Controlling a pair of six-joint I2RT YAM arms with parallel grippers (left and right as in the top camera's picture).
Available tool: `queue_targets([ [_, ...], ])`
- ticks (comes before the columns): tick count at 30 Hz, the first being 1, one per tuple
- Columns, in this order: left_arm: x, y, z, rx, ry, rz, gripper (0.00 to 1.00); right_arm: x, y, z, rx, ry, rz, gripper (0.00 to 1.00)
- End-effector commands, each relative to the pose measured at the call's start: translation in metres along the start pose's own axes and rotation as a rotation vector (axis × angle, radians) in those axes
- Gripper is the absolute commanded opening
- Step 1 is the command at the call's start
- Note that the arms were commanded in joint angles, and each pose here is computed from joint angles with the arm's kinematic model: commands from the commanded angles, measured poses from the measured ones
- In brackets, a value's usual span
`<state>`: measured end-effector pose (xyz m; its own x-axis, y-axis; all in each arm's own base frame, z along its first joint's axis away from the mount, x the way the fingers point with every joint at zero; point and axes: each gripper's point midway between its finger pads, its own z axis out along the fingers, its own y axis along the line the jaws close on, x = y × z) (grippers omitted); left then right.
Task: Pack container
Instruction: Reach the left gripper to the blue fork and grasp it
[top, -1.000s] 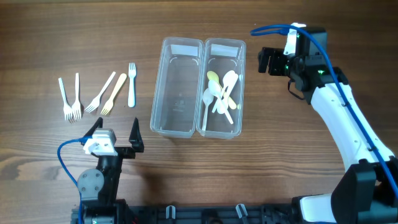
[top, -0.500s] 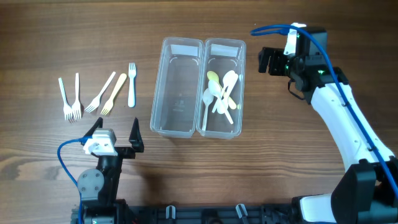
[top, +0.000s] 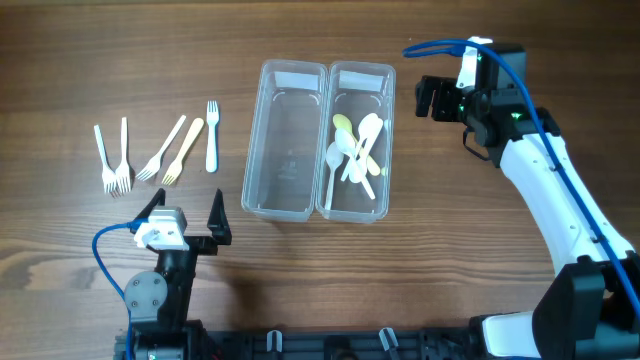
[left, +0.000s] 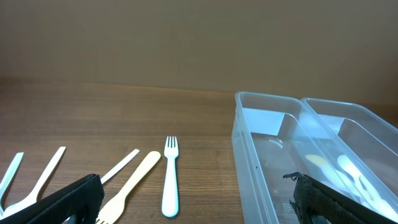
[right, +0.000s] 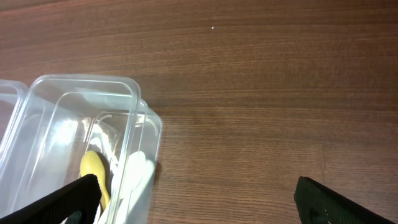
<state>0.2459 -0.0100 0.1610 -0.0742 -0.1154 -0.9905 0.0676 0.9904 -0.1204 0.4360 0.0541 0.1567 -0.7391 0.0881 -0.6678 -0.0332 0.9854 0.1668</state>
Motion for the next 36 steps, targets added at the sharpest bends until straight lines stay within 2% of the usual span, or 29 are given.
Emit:
queue_targets([
  [1,0.002,0.001,0.000,-0.006,0.001,0.015,1.00,-0.002,-0.002,-0.002,0.018,-0.008,-0.014,1.00],
  [6,0.002,-0.007,0.000,0.040,0.000,-0.021,1.00,-0.002,-0.002,-0.002,0.018,-0.008,-0.013,1.00],
  [8,-0.011,-0.009,0.000,0.052,-0.050,-0.010,1.00,-0.002,-0.002,-0.002,0.018,-0.008,-0.013,1.00],
  [12,-0.041,-0.034,-0.008,0.183,-0.136,0.008,1.00,-0.002,-0.002,-0.002,0.018,-0.008,-0.013,1.00],
  [18,-0.084,-0.036,-0.010,0.161,-0.082,0.011,1.00,-0.002,-0.002,-0.002,0.018,-0.008,-0.013,1.00],
  [21,-0.111,-0.030,0.004,0.103,0.004,-0.005,1.00,-0.002,-0.002,-0.002,0.018,-0.008,-0.013,1.00],
  [24,-0.131,-0.027,0.028,0.071,0.163,-0.032,1.00,-0.002,-0.002,-0.002,0.018,-0.008,-0.013,1.00],
  [26,-0.135,-0.025,0.055,0.055,0.338,-0.063,1.00,-0.002,-0.002,-0.002,0.018,-0.008,-0.014,1.00],
  [31,-0.126,-0.019,0.103,0.024,0.578,-0.109,1.00,-0.002,-0.002,-0.002,0.018,-0.008,-0.013,1.00],
  [36,-0.081,-0.010,0.136,0.006,0.735,-0.137,1.00,-0.002,-0.002,-0.002,0.018,-0.008,-0.013,1.00],
])
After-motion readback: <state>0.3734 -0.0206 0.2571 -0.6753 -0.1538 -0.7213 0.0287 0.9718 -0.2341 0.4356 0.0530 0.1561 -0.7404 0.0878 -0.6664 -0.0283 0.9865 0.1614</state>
